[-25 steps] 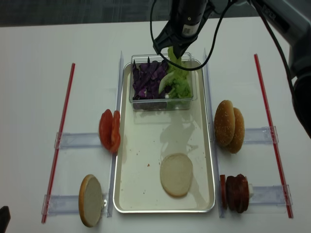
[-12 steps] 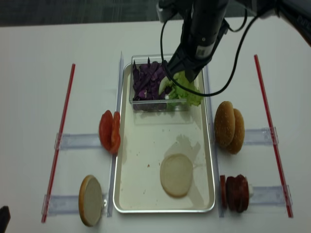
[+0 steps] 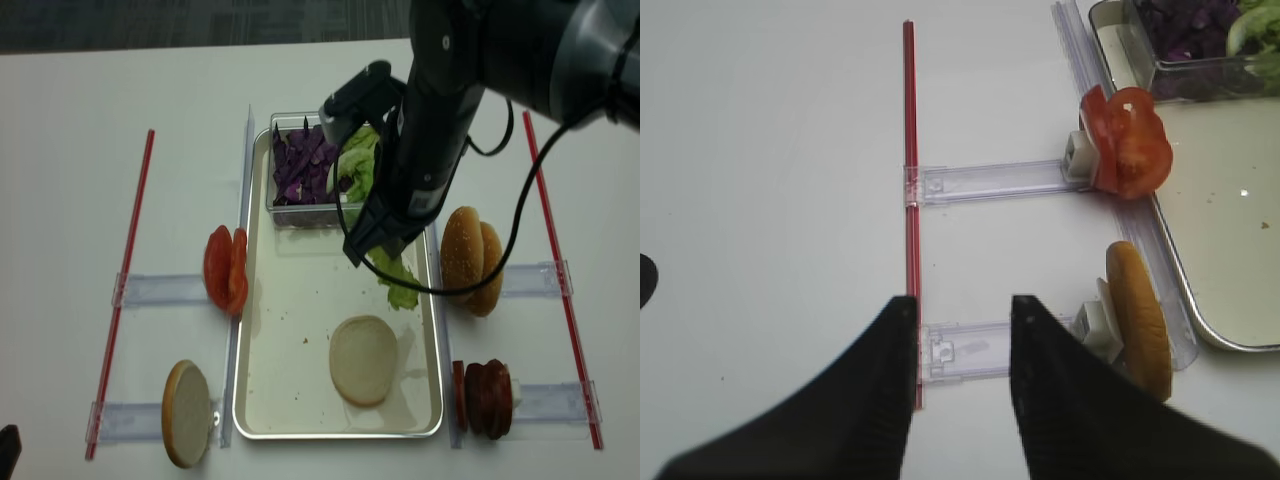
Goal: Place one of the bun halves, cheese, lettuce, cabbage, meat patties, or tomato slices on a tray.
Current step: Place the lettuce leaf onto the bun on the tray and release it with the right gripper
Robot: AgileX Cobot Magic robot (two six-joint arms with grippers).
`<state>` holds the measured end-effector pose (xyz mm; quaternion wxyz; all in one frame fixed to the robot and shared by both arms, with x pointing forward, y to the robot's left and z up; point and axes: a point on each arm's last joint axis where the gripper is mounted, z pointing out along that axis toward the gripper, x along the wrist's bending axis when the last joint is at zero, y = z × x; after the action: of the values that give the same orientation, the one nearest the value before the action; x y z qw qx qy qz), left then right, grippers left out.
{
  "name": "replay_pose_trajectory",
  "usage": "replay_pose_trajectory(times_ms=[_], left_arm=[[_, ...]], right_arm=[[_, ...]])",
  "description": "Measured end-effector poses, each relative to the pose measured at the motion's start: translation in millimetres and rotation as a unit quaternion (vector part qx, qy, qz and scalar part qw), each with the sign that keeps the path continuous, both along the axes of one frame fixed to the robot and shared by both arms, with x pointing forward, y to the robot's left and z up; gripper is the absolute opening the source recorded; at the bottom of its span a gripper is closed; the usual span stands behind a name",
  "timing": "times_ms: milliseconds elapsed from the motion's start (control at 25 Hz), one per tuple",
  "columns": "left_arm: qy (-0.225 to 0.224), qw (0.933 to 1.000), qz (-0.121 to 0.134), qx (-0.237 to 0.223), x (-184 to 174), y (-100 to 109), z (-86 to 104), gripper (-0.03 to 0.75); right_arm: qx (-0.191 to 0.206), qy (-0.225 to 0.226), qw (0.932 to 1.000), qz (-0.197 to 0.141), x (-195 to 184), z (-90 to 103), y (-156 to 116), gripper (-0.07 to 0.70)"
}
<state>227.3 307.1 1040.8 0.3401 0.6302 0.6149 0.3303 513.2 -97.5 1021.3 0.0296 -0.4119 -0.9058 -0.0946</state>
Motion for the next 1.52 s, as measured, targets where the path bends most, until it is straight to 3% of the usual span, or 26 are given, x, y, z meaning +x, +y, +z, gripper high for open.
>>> replay_pose_trajectory(times_ms=[480, 840, 1520], left_arm=[[0.0, 1.0, 0.0, 0.0, 0, 0, 0.0, 0.223], [0.0, 1.0, 0.0, 0.0, 0, 0, 0.0, 0.223], [0.0, 1.0, 0.0, 0.0, 0, 0, 0.0, 0.223]], right_arm=[[0.018, 0.011, 0.999, 0.041, -28, -32.0, 16, 0.031], [0.027, 0.002, 0.9979, 0.058, -37, -45.3, 19, 0.031], [0.045, -0.012, 0.995, 0.088, -39, -53.4, 23, 0.031]])
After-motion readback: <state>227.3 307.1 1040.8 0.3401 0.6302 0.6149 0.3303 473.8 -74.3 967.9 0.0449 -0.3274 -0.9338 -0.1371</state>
